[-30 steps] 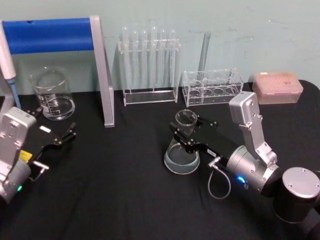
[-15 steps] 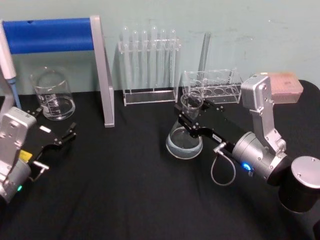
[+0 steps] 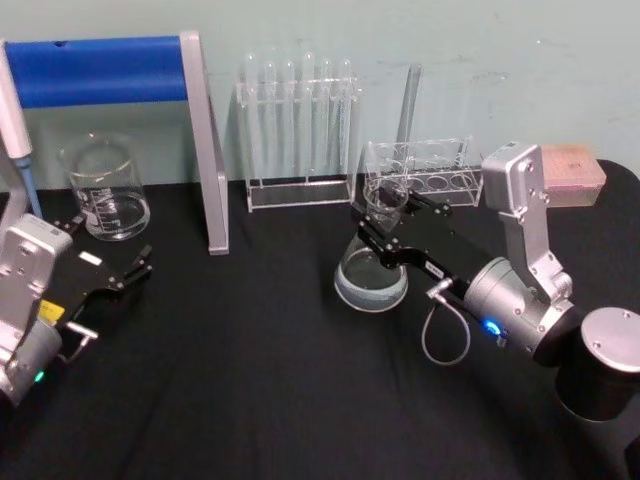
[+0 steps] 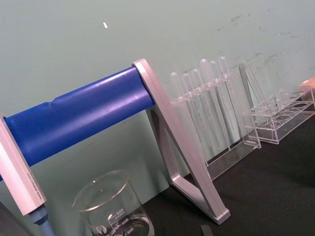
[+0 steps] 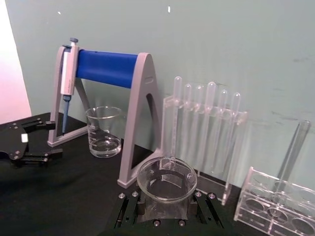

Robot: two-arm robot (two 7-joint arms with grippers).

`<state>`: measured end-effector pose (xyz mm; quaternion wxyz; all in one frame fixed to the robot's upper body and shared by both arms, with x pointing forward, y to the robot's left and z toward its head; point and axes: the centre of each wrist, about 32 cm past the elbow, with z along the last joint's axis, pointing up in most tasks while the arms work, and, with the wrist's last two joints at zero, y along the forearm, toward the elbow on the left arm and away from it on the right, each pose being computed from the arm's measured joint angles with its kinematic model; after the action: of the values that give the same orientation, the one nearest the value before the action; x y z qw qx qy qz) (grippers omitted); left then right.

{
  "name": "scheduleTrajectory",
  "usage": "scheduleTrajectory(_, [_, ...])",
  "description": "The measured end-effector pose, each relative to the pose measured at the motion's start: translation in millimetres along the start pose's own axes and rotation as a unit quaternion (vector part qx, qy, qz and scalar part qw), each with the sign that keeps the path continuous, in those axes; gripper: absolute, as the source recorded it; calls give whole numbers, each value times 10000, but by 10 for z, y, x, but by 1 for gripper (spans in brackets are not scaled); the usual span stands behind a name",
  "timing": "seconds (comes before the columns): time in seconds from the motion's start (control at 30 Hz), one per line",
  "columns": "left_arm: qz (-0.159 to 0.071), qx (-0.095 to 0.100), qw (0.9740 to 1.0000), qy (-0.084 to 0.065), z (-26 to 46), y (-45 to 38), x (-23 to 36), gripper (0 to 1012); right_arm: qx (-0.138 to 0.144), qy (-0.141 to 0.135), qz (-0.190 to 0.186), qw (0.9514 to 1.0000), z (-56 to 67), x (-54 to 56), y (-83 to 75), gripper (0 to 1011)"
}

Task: Grasp the erlenmeyer flask with one hand, shake it three times, then place it back.

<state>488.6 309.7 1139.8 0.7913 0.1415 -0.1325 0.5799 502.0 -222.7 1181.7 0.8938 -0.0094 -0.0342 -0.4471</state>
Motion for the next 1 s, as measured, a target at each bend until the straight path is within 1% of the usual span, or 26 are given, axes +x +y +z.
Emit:
scheduleTrajectory(0.1, [0, 0, 10000, 0, 0, 0, 0, 1001, 5, 9, 41, 10000, 5, -25, 3, 449])
scheduleTrajectory(0.5, [0, 0, 10000, 0, 0, 0, 0, 1001, 9, 141, 460, 9988, 23, -239, -11, 449])
scheduleTrajectory(0.77, [0, 0, 10000, 0, 0, 0, 0, 1001, 13, 227, 842, 9962, 39, -393, -56, 449])
scheduleTrajectory(0.9, [0, 0, 10000, 0, 0, 0, 0, 1001, 3, 235, 1023, 9945, 41, -451, -86, 449])
scheduleTrajectory(1.0, [0, 0, 10000, 0, 0, 0, 0, 1001, -7, 237, 1091, 9938, 38, -473, -97, 449])
